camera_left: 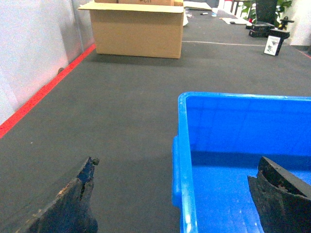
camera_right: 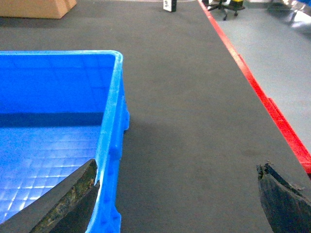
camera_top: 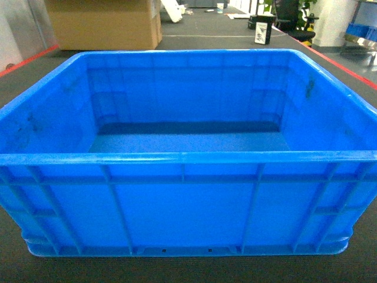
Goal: Place box next to blue box on left shelf
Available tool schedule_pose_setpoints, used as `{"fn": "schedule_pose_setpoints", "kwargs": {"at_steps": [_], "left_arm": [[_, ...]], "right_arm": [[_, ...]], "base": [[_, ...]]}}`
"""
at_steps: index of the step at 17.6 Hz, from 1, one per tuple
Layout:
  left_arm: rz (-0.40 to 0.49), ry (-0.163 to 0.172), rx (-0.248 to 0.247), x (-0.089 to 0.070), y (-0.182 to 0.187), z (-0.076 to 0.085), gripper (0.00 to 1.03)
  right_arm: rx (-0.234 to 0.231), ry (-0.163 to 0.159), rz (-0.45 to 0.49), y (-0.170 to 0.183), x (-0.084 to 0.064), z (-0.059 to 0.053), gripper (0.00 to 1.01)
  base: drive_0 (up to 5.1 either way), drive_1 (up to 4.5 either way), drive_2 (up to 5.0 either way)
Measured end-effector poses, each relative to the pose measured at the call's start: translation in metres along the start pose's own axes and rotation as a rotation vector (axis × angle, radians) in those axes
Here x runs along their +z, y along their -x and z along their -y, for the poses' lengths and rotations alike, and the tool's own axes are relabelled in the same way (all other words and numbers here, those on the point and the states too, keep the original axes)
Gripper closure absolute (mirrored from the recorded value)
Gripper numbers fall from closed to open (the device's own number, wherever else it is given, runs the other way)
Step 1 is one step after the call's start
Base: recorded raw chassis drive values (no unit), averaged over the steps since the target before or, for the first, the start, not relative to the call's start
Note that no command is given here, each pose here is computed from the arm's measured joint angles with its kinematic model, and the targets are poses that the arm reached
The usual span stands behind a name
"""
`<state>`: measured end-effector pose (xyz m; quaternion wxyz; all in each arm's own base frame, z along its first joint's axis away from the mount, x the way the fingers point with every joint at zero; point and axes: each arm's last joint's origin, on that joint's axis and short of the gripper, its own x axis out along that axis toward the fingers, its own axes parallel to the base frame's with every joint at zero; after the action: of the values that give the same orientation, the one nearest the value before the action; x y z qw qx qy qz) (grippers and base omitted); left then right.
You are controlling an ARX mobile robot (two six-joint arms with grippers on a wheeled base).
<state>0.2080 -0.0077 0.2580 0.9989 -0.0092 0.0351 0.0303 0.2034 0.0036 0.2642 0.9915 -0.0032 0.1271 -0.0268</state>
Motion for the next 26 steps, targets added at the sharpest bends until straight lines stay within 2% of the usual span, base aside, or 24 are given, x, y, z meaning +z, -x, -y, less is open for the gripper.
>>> {"fn": "schedule_pose_setpoints", "kwargs": {"at_steps": [2, 3, 4, 8, 13, 15, 17, 19, 23, 26], "left_arm": [[-0.085, -0.022, -0.009, 0.004, -0.034, 0.012, 0.05], [-0.164, -0.035, -0.014, -0.001, -0.052, 0.020, 0.05], [-0.214, -0.045, -0.017, -0.006, -0.061, 0.023, 0.05], [-0.369, -0.068, -0.048, -0.036, -0.082, 0.030, 0.05], [-0.426, -0.059, -0.044, -0.041, -0.094, 0.033, 0.05], [-0.466, -0.058, -0.041, -0.045, -0.098, 0.033, 0.05], [-0.487, -0.059, -0.036, -0.048, -0.101, 0.034, 0.05], [-0.513, -0.053, -0.028, -0.053, -0.104, 0.032, 0.05], [-0.535, -0.040, -0.024, -0.056, -0.106, 0.031, 0.05], [-0.542, -0.040, -0.031, -0.057, -0.106, 0.031, 0.05]], "right_arm": [[0.045, -0.001, -0.051, -0.036, 0.023, -0.009, 0.03], [0.070, -0.005, -0.080, -0.060, 0.031, -0.019, 0.03], [0.092, -0.015, -0.112, -0.074, 0.030, -0.025, 0.03], [0.112, -0.028, -0.271, -0.121, 0.004, -0.045, 0.03], [0.127, -0.061, -0.350, -0.135, -0.007, -0.053, 0.03], [0.132, -0.082, -0.379, -0.137, -0.011, -0.055, 0.03], [0.128, -0.089, -0.402, -0.140, -0.016, -0.055, 0.03], [0.123, -0.086, -0.428, -0.143, -0.022, -0.055, 0.03], [0.120, -0.081, -0.442, -0.145, -0.026, -0.056, 0.03], [0.124, -0.063, -0.454, -0.145, -0.028, -0.060, 0.04]], "base": [[0.0, 0.00, 0.0], [0.0, 0.00, 0.0], [0.0, 0.00, 0.0], [0.0, 0.00, 0.0], [0.0, 0.00, 0.0], [0.0, 0.00, 0.0], [0.0, 0.00, 0.0], [0.0, 0.00, 0.0], [0.0, 0.00, 0.0], [0.0, 0.00, 0.0]]}}
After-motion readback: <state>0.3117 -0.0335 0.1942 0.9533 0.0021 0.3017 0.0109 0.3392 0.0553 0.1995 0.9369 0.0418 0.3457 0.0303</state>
